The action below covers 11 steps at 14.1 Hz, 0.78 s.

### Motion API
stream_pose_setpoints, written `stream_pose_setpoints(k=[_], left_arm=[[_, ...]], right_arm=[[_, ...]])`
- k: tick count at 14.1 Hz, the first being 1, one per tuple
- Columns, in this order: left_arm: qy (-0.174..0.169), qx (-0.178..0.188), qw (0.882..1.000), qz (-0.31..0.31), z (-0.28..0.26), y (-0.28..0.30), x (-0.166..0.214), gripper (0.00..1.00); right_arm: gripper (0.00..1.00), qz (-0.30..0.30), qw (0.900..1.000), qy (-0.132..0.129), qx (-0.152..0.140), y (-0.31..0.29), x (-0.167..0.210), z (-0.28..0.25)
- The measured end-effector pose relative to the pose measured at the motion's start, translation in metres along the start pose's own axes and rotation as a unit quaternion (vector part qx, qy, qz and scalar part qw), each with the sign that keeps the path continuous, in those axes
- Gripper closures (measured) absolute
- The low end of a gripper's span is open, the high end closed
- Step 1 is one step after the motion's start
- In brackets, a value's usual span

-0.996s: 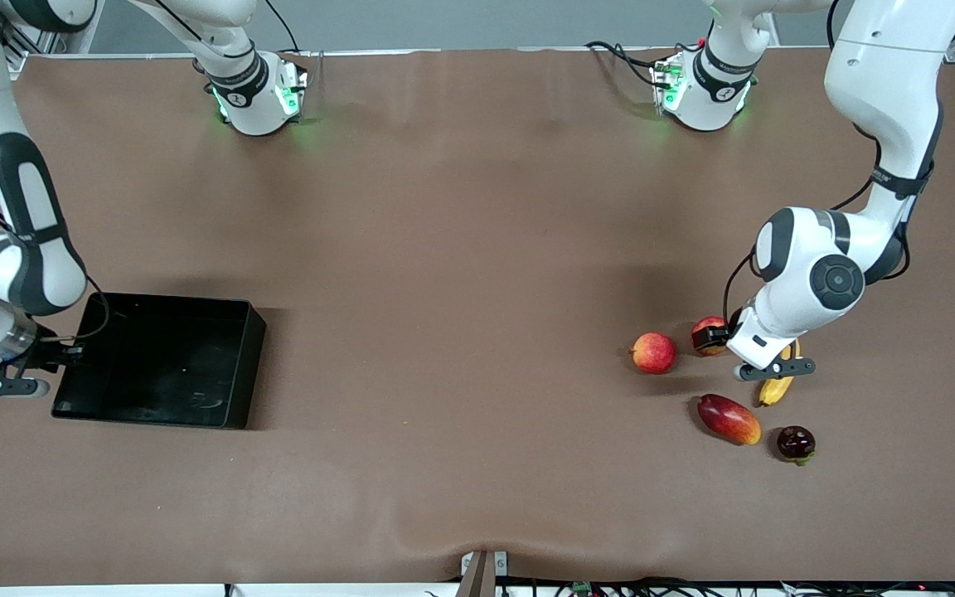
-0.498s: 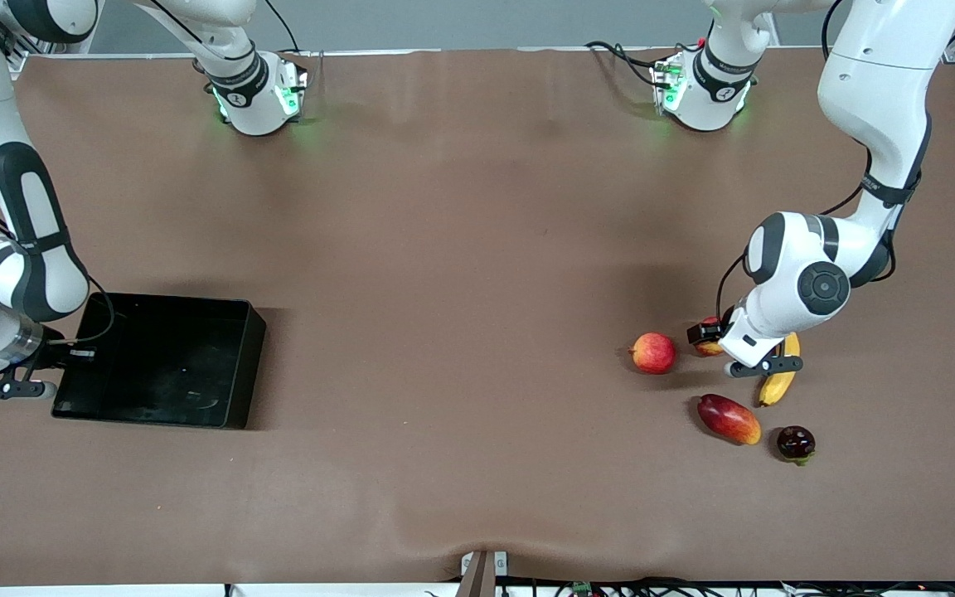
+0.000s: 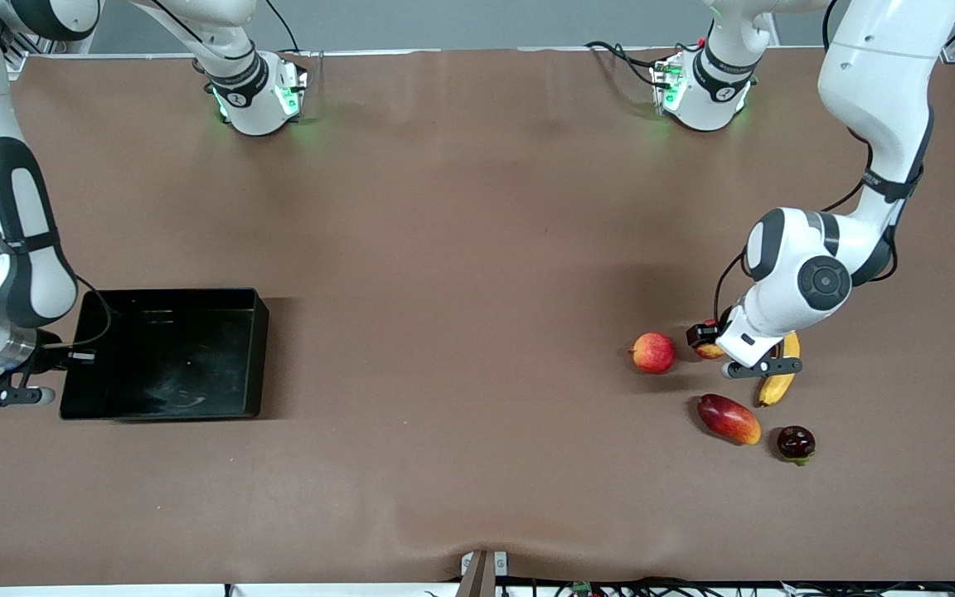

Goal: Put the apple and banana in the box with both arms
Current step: 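Grasp the apple with the left gripper while the right gripper grips the box, then drag the box with the right gripper while the left gripper carries the apple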

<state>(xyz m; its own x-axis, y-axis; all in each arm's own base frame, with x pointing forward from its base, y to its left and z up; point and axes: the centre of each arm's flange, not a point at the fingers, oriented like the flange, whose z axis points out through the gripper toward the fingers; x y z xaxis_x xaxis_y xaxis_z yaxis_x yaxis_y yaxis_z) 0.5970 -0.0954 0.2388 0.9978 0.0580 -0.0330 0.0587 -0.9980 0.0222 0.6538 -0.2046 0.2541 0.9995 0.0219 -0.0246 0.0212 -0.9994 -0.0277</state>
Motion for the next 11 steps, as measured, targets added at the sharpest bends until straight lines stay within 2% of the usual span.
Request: stream_pose_setpoints(k=[5, 9, 11], left_arm=[[0.0, -0.001, 1.0, 0.022, -0.064, 0.04, -0.015, 0.25], [-0.019, 0.006, 1.0, 0.009, -0.109, 0.072, -0.025, 0.25], [-0.025, 0.006, 1.0, -0.005, -0.128, 0.094, -0.029, 0.25]], right_arm=[[0.97, -0.018, 1.0, 0.009, 0.001, -0.093, 0.031, -0.043], [0.97, -0.016, 0.999, 0.013, 0.045, -0.21, 0.039, -0.065], [0.97, -0.012, 0.999, 0.009, 0.051, -0.278, 0.037, -0.065]])
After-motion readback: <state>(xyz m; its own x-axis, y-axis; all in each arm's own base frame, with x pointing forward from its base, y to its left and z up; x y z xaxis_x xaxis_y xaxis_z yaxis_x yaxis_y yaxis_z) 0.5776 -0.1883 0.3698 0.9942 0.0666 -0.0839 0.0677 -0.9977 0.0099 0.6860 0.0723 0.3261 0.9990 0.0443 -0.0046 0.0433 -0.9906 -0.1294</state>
